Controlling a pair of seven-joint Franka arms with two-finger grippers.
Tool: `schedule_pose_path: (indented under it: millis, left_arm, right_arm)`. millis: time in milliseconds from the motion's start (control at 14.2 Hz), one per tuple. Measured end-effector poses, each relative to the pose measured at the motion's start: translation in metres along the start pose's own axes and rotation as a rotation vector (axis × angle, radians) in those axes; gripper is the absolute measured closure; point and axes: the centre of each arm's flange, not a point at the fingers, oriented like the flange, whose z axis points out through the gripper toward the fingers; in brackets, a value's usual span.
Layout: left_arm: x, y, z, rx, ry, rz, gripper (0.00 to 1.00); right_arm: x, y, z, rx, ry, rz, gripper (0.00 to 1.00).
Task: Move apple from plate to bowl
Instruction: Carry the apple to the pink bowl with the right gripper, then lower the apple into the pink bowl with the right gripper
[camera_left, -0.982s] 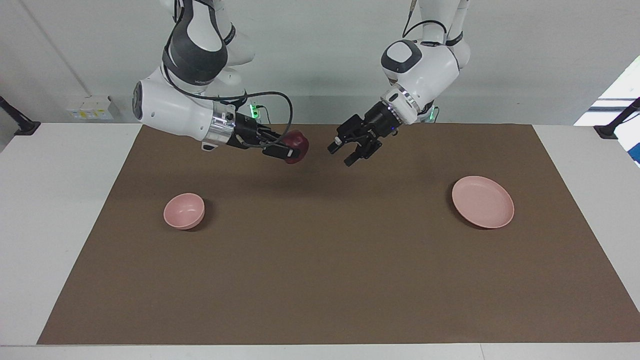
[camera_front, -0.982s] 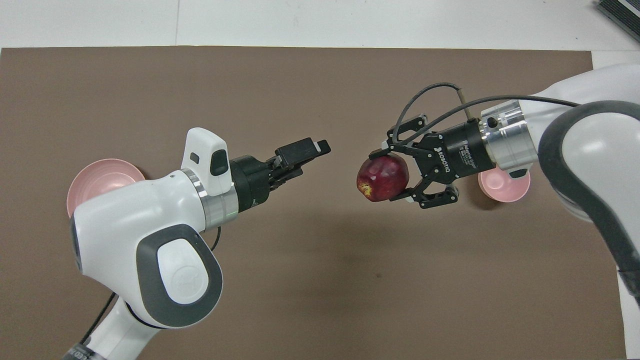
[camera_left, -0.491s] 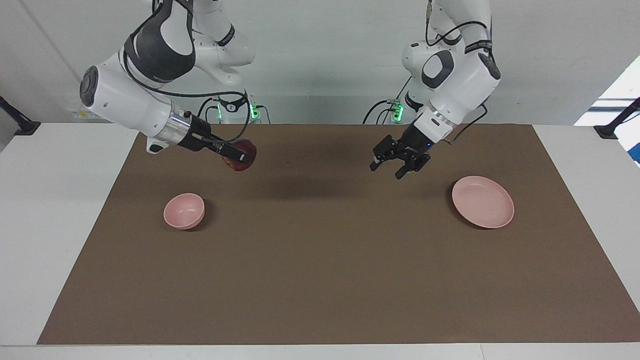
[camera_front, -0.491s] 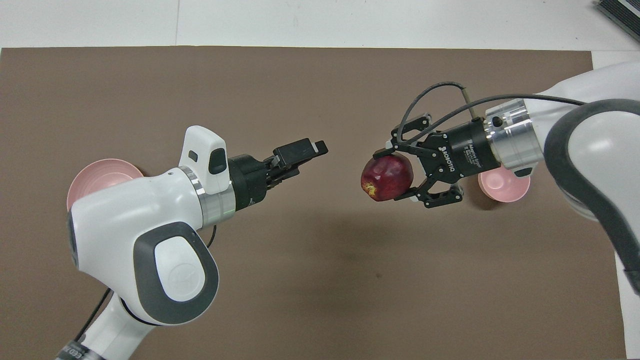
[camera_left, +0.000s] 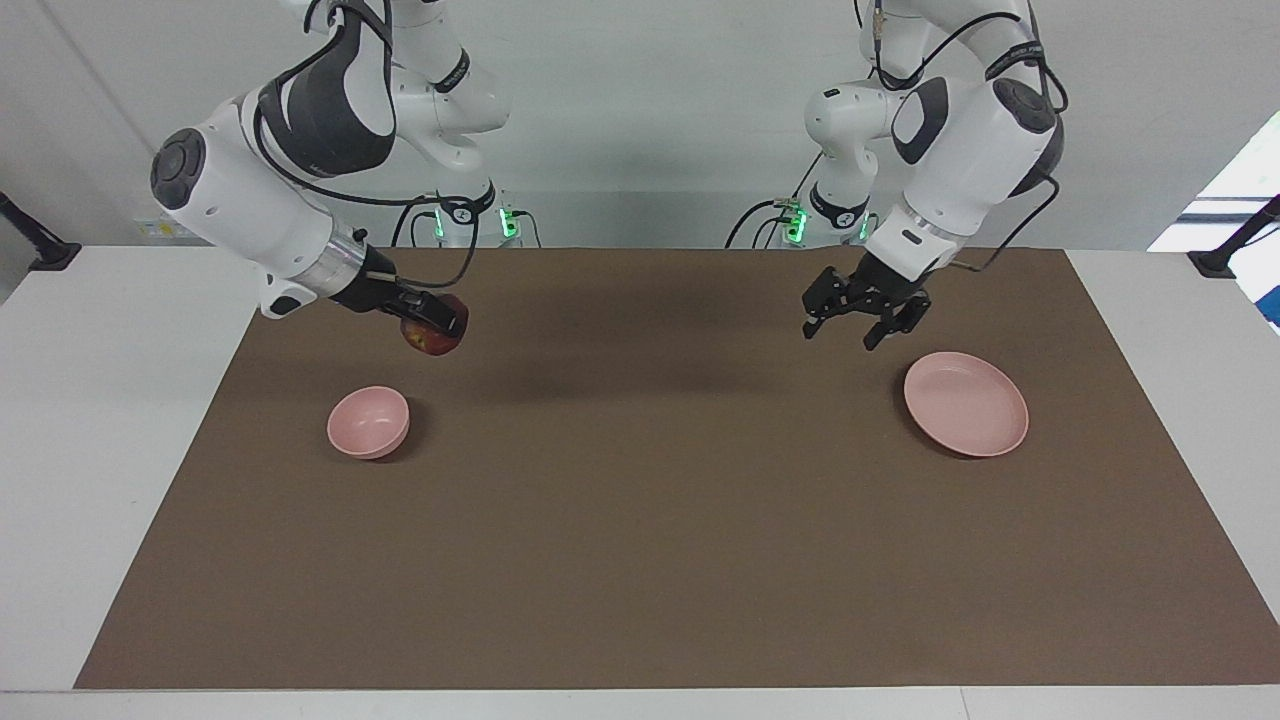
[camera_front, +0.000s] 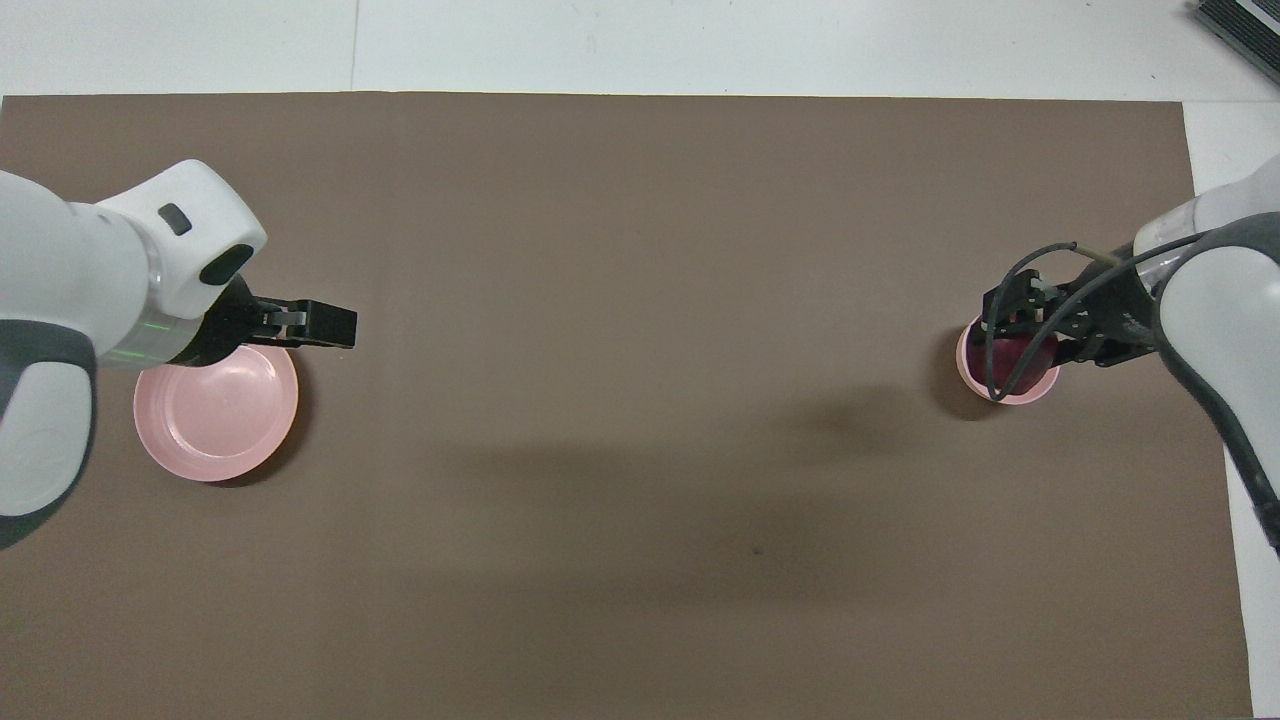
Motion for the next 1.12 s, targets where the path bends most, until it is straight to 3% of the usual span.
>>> schedule_pose_path:
  millis: [421,1123]
  left_arm:
    - [-0.016,-0.066,-0.092,0.027,-0.053,0.048,0.00]
    - [-0.020,-0.079,-0.116,0.064,-0.126,0.053,0.00]
  right_arm:
    - [0.024,0.030,0.048,-0.122,0.065,-0.179,0.20]
    - [0.042,0.050,0.089,-0.159,0.105,-0.227,0.20]
